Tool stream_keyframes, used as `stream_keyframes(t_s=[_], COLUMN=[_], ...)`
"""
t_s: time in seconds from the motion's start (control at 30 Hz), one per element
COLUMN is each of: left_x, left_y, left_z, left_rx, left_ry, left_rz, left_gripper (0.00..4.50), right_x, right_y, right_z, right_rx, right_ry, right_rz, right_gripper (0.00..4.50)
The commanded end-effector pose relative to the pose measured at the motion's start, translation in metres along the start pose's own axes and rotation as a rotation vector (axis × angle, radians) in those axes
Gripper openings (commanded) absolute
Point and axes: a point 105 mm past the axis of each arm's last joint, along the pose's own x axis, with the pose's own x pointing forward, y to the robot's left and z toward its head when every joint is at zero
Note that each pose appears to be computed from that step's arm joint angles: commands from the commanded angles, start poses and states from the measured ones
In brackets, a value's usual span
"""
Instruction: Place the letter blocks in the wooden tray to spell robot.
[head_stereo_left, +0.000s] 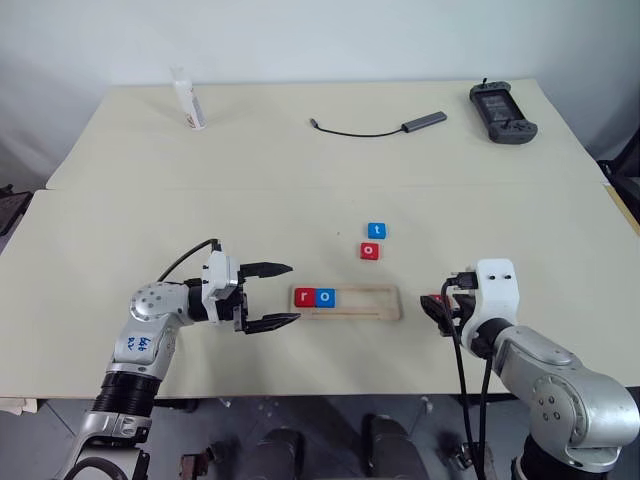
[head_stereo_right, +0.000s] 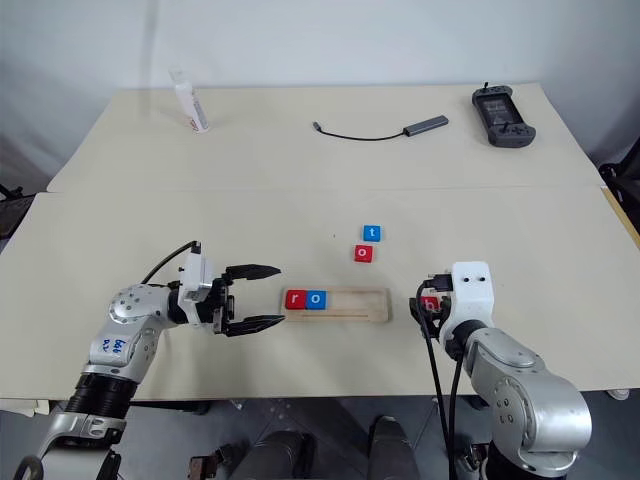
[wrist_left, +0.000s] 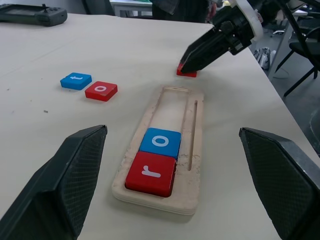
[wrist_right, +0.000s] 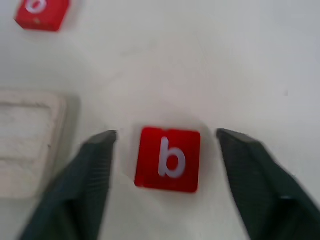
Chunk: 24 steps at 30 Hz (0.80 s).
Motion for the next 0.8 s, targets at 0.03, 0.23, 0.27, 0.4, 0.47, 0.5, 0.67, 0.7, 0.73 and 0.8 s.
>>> stream_keyframes(t_s=[0.03,0.23,0.27,0.4,0.47,0.5,0.67,0.7,0.73,0.8], left_x=[-0.002,-0.004,-0.005,-0.005,-0.006,-0.007,-0.011,-0.010,-0.009,-0.008], left_y=[0.001,0.001,0.000,-0.010,-0.016,-0.019,-0.032,-0.034,-0.036,-0.038], left_z=[0.006,0.007,0.007,0.010,0.010,0.011,0.012,0.012,0.014,0.016], left_rx=[0.037,0.044,0.046,0.047,0.042,0.040,0.013,0.011,0.013,0.017], left_ry=[-0.004,0.001,0.001,-0.004,-0.004,-0.004,0.006,0.009,0.011,0.012], left_rz=[0.000,0.006,0.007,-0.008,-0.016,-0.017,-0.017,-0.028,-0.041,-0.056], left_gripper=[4.50,4.50,4.50,4.50,4.50,4.50,4.50,4.50,4.50,4.50], right_x=[-0.008,-0.023,-0.026,-0.036,-0.037,-0.036,-0.023,-0.015,-0.007,0.005], right_y=[0.001,-0.013,-0.014,-0.027,-0.031,-0.033,-0.044,-0.047,-0.048,-0.049], right_z=[0.012,0.026,0.030,0.034,0.030,0.029,0.022,0.021,0.019,0.015], right_rx=[-0.075,-0.328,-0.379,-0.619,-0.684,-0.712,-0.853,-0.861,-0.876,-0.901], right_ry=[-0.040,-0.029,-0.042,-0.051,-0.043,-0.036,0.016,0.020,0.035,0.060], right_rz=[0.089,0.273,0.317,0.503,0.591,0.621,0.778,0.793,0.820,0.855], right_gripper=[4.45,4.45,4.45,4.45,4.45,4.45,4.45,4.45,4.45,4.45])
